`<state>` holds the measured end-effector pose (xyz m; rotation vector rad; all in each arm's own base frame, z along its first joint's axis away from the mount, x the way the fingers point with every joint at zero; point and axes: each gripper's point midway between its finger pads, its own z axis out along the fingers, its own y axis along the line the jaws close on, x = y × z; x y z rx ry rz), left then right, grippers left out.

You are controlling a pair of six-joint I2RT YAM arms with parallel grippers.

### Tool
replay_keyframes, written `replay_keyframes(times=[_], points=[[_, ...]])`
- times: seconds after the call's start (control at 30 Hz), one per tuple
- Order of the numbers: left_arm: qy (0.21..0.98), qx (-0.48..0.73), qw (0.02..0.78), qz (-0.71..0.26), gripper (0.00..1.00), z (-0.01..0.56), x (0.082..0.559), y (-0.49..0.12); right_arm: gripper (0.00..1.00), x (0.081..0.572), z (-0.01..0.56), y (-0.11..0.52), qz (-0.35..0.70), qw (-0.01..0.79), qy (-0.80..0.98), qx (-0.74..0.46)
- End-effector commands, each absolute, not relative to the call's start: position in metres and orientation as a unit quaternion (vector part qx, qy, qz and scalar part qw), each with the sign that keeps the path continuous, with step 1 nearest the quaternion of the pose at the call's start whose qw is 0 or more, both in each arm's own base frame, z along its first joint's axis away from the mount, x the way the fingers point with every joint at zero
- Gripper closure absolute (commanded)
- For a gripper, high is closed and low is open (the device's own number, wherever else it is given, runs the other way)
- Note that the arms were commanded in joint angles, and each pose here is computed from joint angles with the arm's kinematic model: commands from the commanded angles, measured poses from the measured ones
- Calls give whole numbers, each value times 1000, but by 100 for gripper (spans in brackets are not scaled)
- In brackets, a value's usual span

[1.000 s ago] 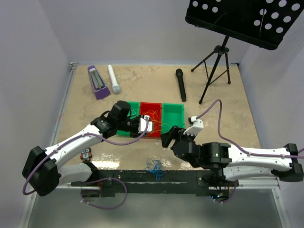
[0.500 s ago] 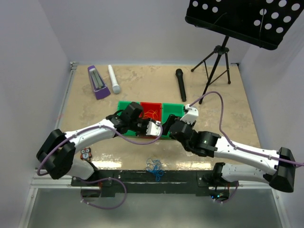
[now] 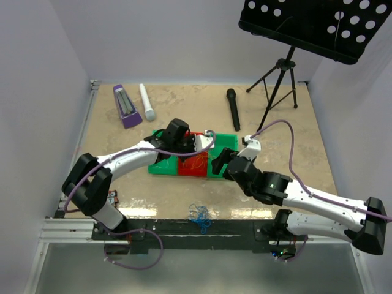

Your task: Untangle the cables

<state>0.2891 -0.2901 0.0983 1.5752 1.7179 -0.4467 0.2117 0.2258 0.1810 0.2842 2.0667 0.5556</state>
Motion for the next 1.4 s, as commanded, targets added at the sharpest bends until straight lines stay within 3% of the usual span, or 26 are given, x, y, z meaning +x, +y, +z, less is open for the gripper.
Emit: replay_keyframes(times=[0.0,0.23,0.5,0.87,0.93,1.03,1.1,1.37], points=[[740,542,360,-172,92,95,307,-283,18,213,181,232,237,478,839,105],[759,516,377,-125,86,83,323,-272,16,222,190,239,242,504,825,83],[778,497,368,-108,84,64,330,-269,16,223,174,264,263,473,836,87],[760,472,408,-181,80,87,314,-282,23,260,154,244,234,491,826,149],[759,476,399,-197,74,92,310,-286,25,269,166,246,249,507,810,157],[757,469,396,-226,47,104,307,-297,28,279,169,245,251,515,802,168],[757,459,397,-244,36,114,305,-302,30,286,164,244,246,515,803,172],[759,429,411,-265,31,148,314,-299,38,293,131,247,225,495,821,172]])
